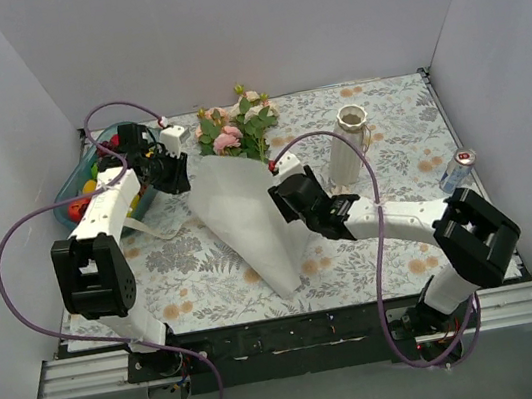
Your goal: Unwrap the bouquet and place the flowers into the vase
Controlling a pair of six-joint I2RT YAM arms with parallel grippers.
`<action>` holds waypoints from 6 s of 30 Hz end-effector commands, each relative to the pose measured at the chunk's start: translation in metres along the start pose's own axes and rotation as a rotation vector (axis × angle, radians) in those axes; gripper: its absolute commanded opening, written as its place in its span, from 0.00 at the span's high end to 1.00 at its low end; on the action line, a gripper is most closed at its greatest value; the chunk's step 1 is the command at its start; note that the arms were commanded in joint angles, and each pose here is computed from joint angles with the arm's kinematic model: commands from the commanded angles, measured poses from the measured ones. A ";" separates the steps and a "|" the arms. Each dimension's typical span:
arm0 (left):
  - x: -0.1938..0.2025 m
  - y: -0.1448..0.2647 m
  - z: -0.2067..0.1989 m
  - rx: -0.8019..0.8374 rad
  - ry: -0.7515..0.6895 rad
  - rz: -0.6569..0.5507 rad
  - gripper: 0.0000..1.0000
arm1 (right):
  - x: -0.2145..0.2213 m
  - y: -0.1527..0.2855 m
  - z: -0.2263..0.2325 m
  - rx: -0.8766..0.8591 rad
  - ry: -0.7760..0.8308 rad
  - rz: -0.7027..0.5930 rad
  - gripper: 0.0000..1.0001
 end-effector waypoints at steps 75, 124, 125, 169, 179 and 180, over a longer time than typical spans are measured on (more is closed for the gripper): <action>0.049 -0.058 0.011 0.693 0.031 -0.229 0.32 | -0.071 0.130 -0.020 -0.278 -0.089 -0.232 0.30; -0.127 0.058 -0.052 0.710 -0.120 -0.400 0.88 | -0.070 0.144 -0.030 -0.258 -0.138 -0.242 0.33; -0.128 0.055 -0.056 0.693 -0.130 -0.390 0.88 | -0.069 0.144 -0.029 -0.256 -0.134 -0.239 0.33; 0.019 0.000 0.051 0.093 0.258 -0.130 0.04 | -0.048 0.153 0.036 -0.230 0.068 -0.196 0.24; 0.016 -0.008 0.058 0.059 0.353 -0.124 0.07 | -0.045 0.149 0.041 -0.235 0.068 -0.191 0.26; 0.021 -0.008 0.057 0.047 0.352 -0.113 0.07 | -0.045 0.150 0.041 -0.236 0.067 -0.192 0.26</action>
Point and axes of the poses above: each gripper's point midway between its finger pads, its own y axis back along the fingers, its own z axis along the line the jaws close on, x = y × z, the point moved 6 cm from there along y, back along the fingers, and after that the axes turned 7 degrees about -y, right-handed, at the moved point
